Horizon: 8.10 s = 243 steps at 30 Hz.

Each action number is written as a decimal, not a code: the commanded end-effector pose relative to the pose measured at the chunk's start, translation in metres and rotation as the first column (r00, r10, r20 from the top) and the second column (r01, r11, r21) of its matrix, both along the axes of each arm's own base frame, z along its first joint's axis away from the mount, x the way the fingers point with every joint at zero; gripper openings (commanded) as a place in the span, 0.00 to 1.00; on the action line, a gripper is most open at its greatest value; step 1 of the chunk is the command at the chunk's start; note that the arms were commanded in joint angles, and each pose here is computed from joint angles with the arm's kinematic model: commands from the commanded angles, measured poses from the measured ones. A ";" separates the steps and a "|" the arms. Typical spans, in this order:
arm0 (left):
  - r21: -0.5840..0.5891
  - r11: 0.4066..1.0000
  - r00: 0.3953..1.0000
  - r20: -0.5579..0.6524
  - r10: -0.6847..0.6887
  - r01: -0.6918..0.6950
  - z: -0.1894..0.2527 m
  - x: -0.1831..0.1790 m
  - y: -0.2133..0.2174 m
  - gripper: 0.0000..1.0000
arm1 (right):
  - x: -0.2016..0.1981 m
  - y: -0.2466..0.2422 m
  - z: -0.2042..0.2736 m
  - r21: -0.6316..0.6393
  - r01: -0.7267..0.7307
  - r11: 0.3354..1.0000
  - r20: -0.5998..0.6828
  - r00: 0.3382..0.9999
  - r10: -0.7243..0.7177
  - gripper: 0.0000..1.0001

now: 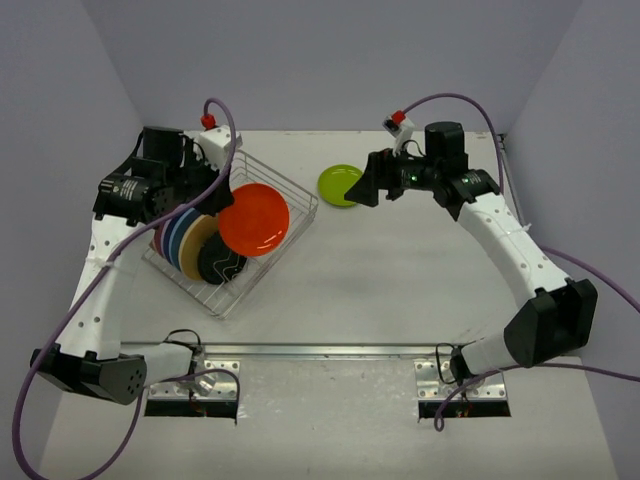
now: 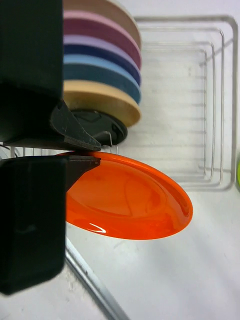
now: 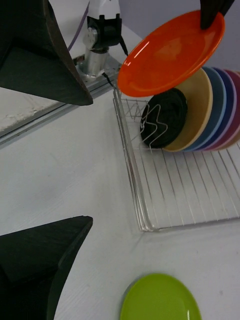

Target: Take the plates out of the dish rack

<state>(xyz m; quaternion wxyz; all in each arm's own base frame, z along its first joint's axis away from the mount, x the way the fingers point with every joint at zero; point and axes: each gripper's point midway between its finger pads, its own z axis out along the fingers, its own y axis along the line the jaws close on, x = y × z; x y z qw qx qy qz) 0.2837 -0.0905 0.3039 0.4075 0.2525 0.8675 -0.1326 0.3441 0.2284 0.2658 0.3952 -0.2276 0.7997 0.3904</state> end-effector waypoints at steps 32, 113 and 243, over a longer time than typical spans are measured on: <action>-0.192 0.979 0.997 0.011 -0.070 0.071 -0.004 0.003 -0.040 0.86 | -0.017 0.114 -0.027 0.032 -0.213 0.976 -0.116 0.970 0.215 0.00; 0.416 0.875 0.949 -0.073 0.306 -0.249 -0.135 0.007 0.079 0.42 | 0.080 -0.062 -0.077 -0.263 0.355 0.897 -0.058 0.923 -0.382 0.99; -0.045 0.978 0.976 0.075 0.206 -0.203 -0.017 0.017 0.011 1.00 | 0.222 -0.050 -0.169 -0.083 0.474 0.876 -0.370 0.802 -0.469 0.89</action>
